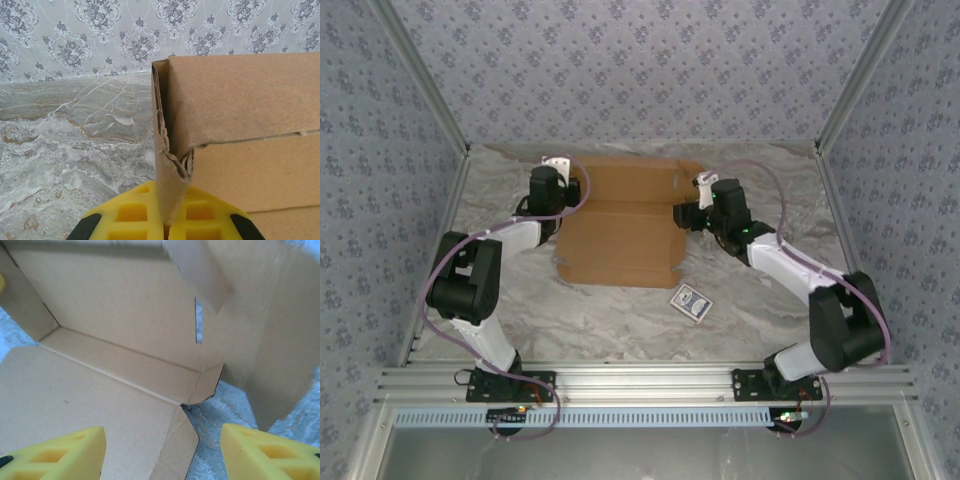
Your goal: Fold the paper box
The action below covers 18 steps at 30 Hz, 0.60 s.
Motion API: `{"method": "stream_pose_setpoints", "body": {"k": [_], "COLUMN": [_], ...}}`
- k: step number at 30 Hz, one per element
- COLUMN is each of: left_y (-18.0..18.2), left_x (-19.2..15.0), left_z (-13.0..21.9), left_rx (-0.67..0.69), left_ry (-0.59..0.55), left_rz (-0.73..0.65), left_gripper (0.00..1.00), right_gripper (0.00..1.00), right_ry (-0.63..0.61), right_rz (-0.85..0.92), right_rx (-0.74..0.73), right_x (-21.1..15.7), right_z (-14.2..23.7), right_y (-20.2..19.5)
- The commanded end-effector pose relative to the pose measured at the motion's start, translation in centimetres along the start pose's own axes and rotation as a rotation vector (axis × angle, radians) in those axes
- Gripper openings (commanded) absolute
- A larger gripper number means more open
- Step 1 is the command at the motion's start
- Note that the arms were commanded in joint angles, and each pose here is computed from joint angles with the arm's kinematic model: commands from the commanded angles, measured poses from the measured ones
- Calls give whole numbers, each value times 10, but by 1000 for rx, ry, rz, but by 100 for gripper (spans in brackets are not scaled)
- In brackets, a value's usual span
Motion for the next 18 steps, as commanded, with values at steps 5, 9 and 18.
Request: {"method": "stream_pose_setpoints", "body": {"k": [5,9,18], "left_y": [-2,-3,-4], "left_x": [23,23,23], "left_z": [8,9,8], "left_rx": [-6,-9,-15], "left_ry": [-70,-69,-68], "left_rz": [3,3,10], "left_gripper": [2,2,2], "right_gripper": [63,63,61], "right_ry": [-25,-37,65], "right_rz": [6,-94,-188], "right_rx": [-91,-208,-209], "right_x": [14,20,11], "right_z": [39,45,-7], "right_y": [-43,-89,-133]}}
Point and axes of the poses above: each hand's point on the last joint's axis, 136 mm out from that joint toward the fingers, its own z axis back along the fingers, its own y axis along the line the jaws close on, x = y × z, the point moved 4 cm from there along z, back along the fingers, and after that the axes turned 2 degrees about -z, right-handed, at the moved point
